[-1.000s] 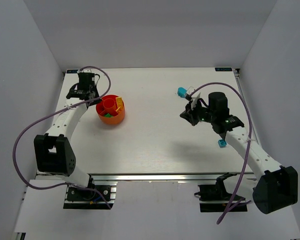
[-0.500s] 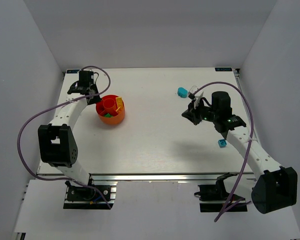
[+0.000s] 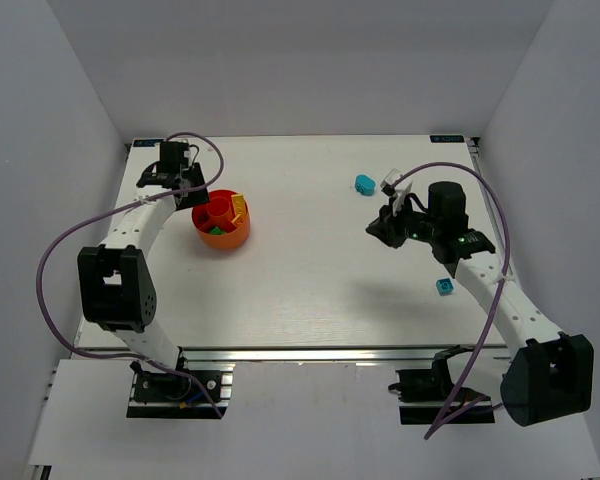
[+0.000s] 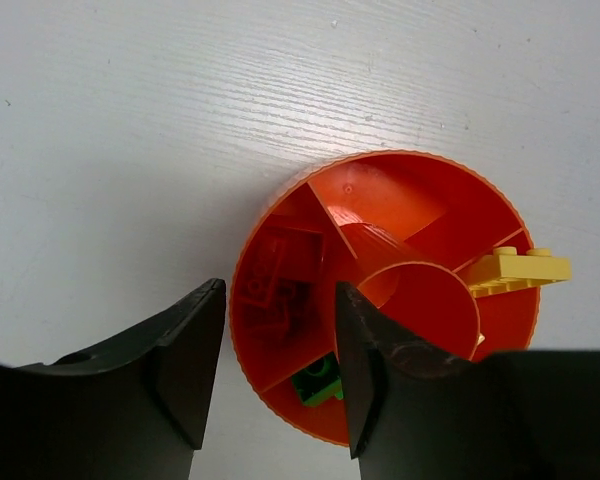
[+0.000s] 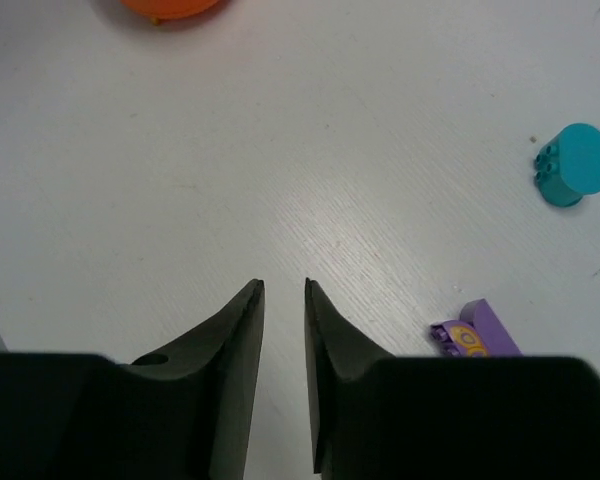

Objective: Sort the legos into containers by color

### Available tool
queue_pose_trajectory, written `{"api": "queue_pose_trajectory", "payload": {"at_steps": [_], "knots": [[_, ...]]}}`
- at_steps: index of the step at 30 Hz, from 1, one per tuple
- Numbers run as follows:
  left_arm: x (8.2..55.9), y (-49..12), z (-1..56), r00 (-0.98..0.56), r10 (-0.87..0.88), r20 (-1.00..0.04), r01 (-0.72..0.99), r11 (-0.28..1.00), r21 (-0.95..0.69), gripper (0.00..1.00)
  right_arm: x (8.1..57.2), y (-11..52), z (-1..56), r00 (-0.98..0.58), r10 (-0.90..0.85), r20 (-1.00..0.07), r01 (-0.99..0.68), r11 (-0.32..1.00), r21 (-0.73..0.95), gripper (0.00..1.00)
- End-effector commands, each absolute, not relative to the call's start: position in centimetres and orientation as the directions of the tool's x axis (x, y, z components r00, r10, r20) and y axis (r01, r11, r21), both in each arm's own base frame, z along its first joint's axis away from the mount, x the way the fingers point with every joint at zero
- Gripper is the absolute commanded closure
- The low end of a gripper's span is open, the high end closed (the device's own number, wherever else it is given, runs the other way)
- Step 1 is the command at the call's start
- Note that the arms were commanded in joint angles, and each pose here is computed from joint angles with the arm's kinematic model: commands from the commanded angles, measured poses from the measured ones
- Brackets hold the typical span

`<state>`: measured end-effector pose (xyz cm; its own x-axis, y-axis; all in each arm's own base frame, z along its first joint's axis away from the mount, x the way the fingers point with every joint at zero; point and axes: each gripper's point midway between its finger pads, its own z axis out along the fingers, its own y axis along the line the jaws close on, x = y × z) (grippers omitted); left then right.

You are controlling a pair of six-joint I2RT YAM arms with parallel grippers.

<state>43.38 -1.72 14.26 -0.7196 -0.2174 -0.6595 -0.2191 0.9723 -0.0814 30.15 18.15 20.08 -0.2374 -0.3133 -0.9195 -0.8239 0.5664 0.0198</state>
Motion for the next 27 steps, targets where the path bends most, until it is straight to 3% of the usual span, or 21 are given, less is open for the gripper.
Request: {"api": "queue_pose_trajectory", "payload": {"at_steps": [1, 3, 4, 6, 7, 8, 9, 10, 12, 14, 15, 16, 18, 22, 24, 27], "knots": [[44.4, -1.5, 17.2, -0.665, -0.227, -0.712, -0.225, 0.969, -0.099, 0.42, 30.4, 18.0, 20.6, -0.227, -0.299, -0.927, -0.825, 0.565, 0.019, 0.68], [44.2, -1.3, 19.8, -0.611, -0.239, -0.755, -0.23, 0.966, -0.12, 0.42, 30.8, 17.6, 20.7, -0.225, -0.302, -0.926, -0.813, 0.583, 0.007, 0.56], [44.1, -1.4, 21.0, -0.582, -0.251, -0.774, -0.231, 0.963, -0.139, 0.43, 31.1, 17.2, 20.7, -0.228, -0.303, -0.925, -0.801, 0.599, 0.001, 0.42], [43.3, -1.7, 25.4, -0.479, -0.27, -0.835, -0.204, 0.96, -0.193, 0.5, 31.9, 16.5, 20.7, -0.239, -0.308, -0.921, -0.769, 0.64, -0.014, 0.32], [42.8, -2.5, 26.8, -0.451, -0.283, -0.846, -0.163, 0.959, -0.234, 0.58, 32.6, 15.9, 20.3, -0.253, -0.312, -0.916, -0.751, 0.66, -0.018, 0.26], [41.5, -3.0, 29.1, -0.392, -0.289, -0.873, -0.112, 0.957, -0.267, 0.83, 33.3, 15.5, 20.5, -0.26, -0.32, -0.911, -0.728, 0.685, -0.032, 0.25], [40.7, -3.7, 29.8, -0.372, -0.294, -0.881, -0.066, 0.955, -0.291, 0.91, 34.0, 15.0, 19.6, -0.295, -0.33, -0.897, -0.714, 0.699, -0.023, 0.24], [38.9, -6.0, 30.9, -0.346, -0.29, -0.892, 0.077, 0.939, -0.335, 0.96, 34.7, 14.5, 19.8, -0.312, -0.341, -0.887, -0.698, 0.715, -0.03, 0.22], [37.0, -8.2, 31.0, -0.342, -0.278, -0.898, 0.216, 0.906, -0.363, 0.95, 35.7, 13.8, 18.7, -0.342, -0.382, -0.859, -0.698, 0.715, -0.04, 0.2], [34.3, -11.5, 29.3, -0.385, -0.229, -0.894, 0.417, 0.821, -0.389, 0.8, 36.4, 13.0, 18.5, -0.315, -0.454, -0.833, -0.731, 0.676, -0.092, 0.15], [33.0, -12.2, 29.5, -0.374, -0.211, -0.903, 0.476, 0.792, -0.382, 0.55, 37.4, 13.1, 19.2, -0.286, -0.483, -0.827, -0.753, 0.648, -0.118, 0.12], [32.3, -12.7, 29.0, -0.38, -0.2, -0.903, 0.507, 0.772, -0.384, 0.43, 37.8, 12.9, 19.5, -0.215, -0.549, -0.807, -0.794, 0.58, -0.183, 0.11], [30.7, -13.4, 27.4, -0.402, -0.182, -0.897, 0.548, 0.737, -0.395, 0.27, 38.7, 12.5, 19.6, -0.218, -0.587, -0.78, -0.826, 0.537, -0.173, 0.11], [29.0, -13.6, 25.7, -0.384, -0.137, -0.913, 0.571, 0.742, -0.351, 0.22, 42.5, 10.2, 18.9, -0.329, -0.593, -0.735, -0.776, 0.614, -0.148, 0.12], [28.3, -13.7, 24.7, -0.387, -0.131, -0.913, 0.58, 0.735, -0.352, 0.21, 42.5, 9.7, 16.7, -0.425, -0.581, -0.694, -0.769, 0.637, -0.063, 0.12], [27.6, -13.5, 25.6, -0.348, -0.133, -0.928, 0.588, 0.74, -0.327, 0.2, 42.0, 9.9, 14.9, -0.43, -0.608, -0.667, -0.801, 0.598, -0.027, 0.11]]}}
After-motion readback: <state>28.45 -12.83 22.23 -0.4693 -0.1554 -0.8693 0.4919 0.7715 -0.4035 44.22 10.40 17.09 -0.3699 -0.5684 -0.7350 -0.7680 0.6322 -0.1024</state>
